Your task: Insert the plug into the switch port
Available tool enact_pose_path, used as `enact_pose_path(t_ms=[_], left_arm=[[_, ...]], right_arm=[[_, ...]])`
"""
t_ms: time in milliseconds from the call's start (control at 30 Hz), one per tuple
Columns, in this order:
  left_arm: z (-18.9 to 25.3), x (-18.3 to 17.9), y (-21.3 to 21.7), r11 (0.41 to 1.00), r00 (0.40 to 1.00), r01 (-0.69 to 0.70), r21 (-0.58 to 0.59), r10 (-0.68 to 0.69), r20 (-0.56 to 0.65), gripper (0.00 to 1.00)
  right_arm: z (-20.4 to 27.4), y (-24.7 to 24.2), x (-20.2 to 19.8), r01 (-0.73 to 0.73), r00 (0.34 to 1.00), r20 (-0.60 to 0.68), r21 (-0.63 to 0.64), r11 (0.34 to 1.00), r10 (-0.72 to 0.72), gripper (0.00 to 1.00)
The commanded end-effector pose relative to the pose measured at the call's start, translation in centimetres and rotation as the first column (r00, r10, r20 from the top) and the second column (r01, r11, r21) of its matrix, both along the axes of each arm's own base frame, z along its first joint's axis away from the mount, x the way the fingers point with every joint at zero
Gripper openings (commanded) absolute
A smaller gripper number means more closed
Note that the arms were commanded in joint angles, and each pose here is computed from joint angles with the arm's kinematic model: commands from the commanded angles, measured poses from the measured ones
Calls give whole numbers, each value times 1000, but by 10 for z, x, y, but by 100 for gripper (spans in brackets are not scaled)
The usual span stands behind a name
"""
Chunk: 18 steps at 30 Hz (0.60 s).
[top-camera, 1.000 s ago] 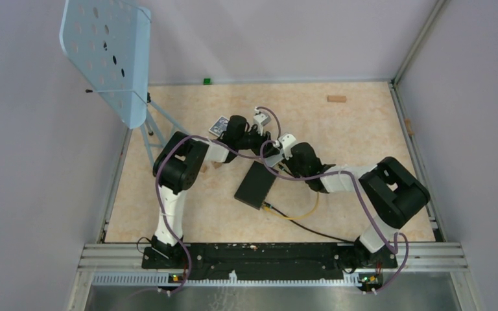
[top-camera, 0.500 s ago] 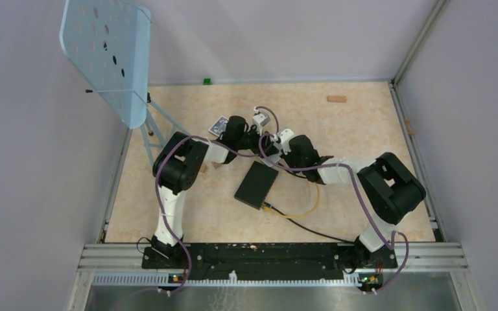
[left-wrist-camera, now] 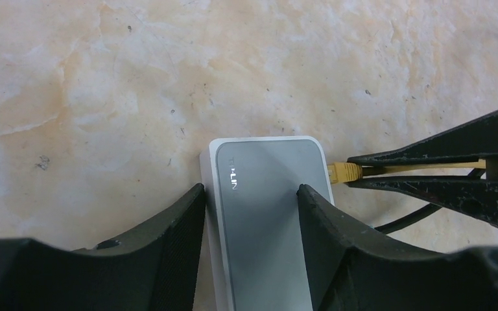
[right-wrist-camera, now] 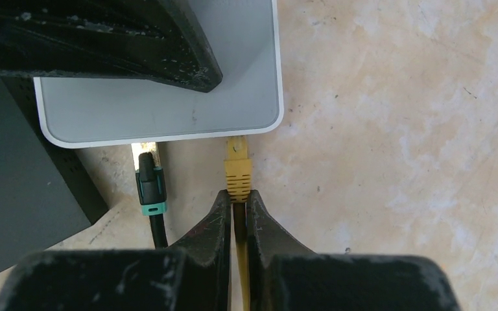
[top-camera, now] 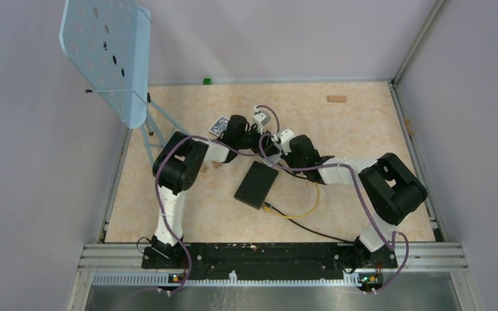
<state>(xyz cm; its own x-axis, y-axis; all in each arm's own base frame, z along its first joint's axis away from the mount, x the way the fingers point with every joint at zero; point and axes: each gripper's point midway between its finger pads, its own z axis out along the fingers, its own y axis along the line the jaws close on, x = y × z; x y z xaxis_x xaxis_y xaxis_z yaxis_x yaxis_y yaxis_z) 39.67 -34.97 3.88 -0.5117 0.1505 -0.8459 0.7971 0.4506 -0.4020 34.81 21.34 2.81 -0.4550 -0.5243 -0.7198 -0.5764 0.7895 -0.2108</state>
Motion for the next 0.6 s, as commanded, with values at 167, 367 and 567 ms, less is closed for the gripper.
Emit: enact_pose_path(t_ms=[167,367,567], left_arm=[[-28,-39,9,999,957,40,24,-31,-289,64],[-27,-41,12,998,956,63,17,-56,-288,68],[-30,-78,-5,984,935,180,-8,-173,-311,63]], right_arm=[[50,20,2,-19,991,133,186,982,-6,0],[46,19,1,-1,992,124,196,981,-24,0],[60,36,28,-34,981,195,220,975,-10,0]])
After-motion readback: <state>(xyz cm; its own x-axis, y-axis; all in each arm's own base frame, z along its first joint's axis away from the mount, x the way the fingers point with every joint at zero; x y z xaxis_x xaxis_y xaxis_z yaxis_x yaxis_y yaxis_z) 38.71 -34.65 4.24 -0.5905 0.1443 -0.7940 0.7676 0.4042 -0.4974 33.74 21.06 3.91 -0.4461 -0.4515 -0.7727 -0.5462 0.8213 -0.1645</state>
